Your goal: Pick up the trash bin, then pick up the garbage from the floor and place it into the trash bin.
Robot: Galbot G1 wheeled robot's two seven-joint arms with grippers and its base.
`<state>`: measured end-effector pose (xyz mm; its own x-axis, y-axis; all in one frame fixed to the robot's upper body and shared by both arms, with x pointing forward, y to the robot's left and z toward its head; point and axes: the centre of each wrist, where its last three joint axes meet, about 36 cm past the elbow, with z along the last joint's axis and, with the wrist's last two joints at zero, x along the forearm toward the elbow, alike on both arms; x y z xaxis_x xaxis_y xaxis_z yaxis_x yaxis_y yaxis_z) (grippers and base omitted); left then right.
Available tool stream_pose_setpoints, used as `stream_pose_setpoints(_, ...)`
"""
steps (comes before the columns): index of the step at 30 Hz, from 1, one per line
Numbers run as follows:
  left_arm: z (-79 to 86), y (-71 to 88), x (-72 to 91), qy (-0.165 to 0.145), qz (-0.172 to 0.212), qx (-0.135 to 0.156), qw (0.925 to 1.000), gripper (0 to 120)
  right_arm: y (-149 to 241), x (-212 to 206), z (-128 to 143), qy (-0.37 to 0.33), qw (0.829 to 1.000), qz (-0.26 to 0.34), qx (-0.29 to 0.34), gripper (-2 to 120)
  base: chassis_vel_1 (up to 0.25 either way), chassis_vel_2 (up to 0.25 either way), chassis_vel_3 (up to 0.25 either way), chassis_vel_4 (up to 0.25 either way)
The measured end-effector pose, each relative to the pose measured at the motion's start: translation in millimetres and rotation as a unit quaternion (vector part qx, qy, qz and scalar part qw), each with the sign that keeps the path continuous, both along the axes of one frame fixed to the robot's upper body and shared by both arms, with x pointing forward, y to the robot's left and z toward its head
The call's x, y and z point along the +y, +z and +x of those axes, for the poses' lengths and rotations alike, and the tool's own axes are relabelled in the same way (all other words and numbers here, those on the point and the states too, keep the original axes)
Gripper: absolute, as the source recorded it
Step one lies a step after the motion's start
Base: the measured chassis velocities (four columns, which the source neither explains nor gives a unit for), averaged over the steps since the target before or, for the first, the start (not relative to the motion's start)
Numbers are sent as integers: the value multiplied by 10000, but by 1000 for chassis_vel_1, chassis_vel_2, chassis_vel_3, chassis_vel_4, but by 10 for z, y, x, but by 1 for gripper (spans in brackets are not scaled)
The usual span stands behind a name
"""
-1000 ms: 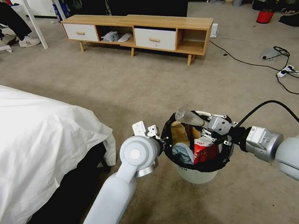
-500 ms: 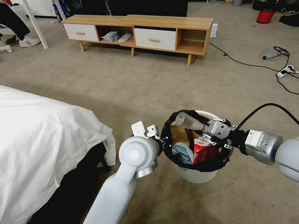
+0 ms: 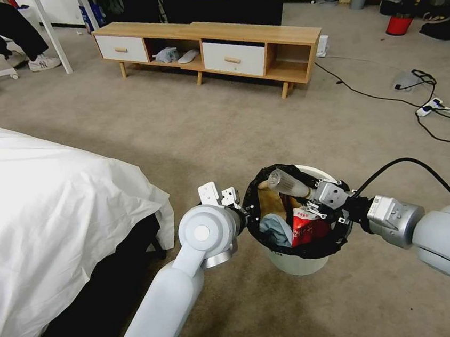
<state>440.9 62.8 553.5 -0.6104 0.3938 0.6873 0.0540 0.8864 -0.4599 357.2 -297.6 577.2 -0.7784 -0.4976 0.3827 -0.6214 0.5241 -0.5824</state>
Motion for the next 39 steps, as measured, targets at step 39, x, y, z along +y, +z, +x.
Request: stream_pose_setpoints(39,1,3,-10,13,-33,7,10000,1,-27,4,0,14,10000,53,18,57,0,0,0,0)
